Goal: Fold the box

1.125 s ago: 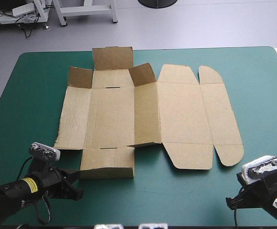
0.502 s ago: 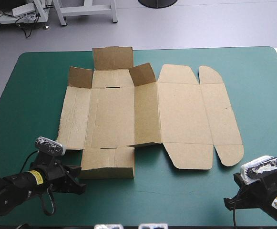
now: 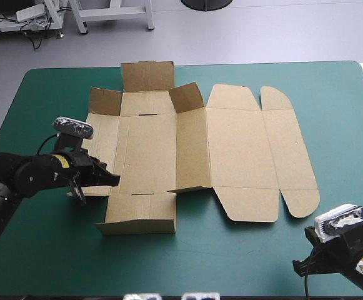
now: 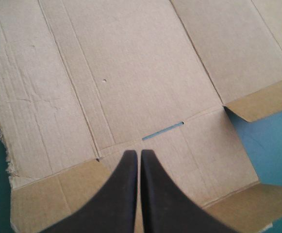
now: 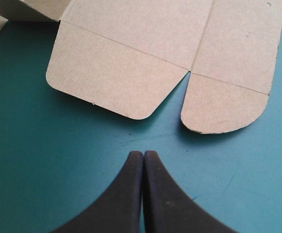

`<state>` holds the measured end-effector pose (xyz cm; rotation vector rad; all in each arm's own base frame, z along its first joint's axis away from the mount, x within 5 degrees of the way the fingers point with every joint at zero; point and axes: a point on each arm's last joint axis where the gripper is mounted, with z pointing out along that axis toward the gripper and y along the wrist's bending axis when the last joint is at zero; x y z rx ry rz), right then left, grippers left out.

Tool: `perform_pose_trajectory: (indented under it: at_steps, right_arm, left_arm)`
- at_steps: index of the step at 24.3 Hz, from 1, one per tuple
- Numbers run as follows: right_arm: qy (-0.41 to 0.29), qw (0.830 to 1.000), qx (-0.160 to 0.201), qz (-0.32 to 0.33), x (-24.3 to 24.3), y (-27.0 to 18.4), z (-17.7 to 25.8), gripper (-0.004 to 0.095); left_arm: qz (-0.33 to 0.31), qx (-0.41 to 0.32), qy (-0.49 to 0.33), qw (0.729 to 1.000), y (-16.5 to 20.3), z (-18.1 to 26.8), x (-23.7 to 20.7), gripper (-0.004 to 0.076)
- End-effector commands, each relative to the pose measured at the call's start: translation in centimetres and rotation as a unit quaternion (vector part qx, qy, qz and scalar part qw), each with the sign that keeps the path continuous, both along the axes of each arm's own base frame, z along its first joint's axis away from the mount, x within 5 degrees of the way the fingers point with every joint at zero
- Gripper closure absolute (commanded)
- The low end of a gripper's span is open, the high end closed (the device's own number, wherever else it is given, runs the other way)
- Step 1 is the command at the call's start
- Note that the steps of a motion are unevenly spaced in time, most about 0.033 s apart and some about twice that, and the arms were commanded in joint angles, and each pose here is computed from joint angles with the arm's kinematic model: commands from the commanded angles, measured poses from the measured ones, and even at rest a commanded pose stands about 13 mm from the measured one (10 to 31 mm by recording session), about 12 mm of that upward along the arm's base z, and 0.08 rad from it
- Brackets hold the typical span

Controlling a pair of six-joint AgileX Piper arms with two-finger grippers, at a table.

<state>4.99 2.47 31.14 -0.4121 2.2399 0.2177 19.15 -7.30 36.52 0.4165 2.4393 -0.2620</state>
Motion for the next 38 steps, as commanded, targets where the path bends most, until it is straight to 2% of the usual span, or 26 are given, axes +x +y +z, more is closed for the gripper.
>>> perform_pose_trajectory:
  at_steps: [1,6,9,16,19,21,22,25,27,34,38]
  right_arm:
    - [-0.031,0.999,0.01,0.002,0.2,0.1,1.0,0.0928]
    - [-0.031,0.999,0.01,0.002,0.2,0.1,1.0,0.0928]
    - [-0.031,0.999,0.01,0.002,0.2,0.1,1.0,0.0928]
    - [-0.032,0.999,-0.001,0.012,0.2,0.1,1.0,0.0928]
    - [-0.022,1.0,0.007,0.017,0.1,0.3,0.9,0.0928]
    - [-0.018,1.0,0.006,0.018,0.0,0.3,0.8,0.0928]
    - [-0.014,1.0,0.011,0.015,0.0,0.3,0.8,0.0928]
    - [-0.009,1.0,0.016,0.019,-0.1,0.4,0.8,0.0928]
    - [-0.009,1.0,0.017,0.019,-0.1,0.4,0.8,0.0928]
    - [-0.016,1.0,0.017,0.017,0.0,0.4,0.9,0.0928]
    - [-0.014,1.0,0.019,0.015,0.0,0.4,0.9,0.0928]
  left_arm:
    - [0.003,-0.056,-0.02,0.998,1.1,1.3,2.0,0.0709]
    - [-0.012,-0.125,0.026,0.992,4.7,-0.1,4.4,0.0709]
    - [0.03,-0.172,0.048,0.984,9.8,-1.8,6.0,0.0709]
    - [0.121,-0.138,0.041,0.982,17.4,-6.4,8.7,0.0709]
    - [0.106,-0.176,0.063,0.977,17.9,-8.8,10.2,0.0702]
    - [0.097,-0.214,0.098,0.967,18.0,-10.8,11.0,0.0606]
    - [0.09,-0.23,0.127,0.961,18.1,-12.2,11.4,0.0486]
    - [0.084,-0.254,0.155,0.951,18.1,-13.6,11.7,0.0279]
    - [0.078,-0.267,0.166,0.946,18.0,-14.1,11.8,0.0214]
    - [0.023,-0.323,0.127,0.938,17.2,-13.5,12.3,0.0214]
    - [0.021,-0.333,0.121,0.935,17.2,-13.5,12.4,0.0214]
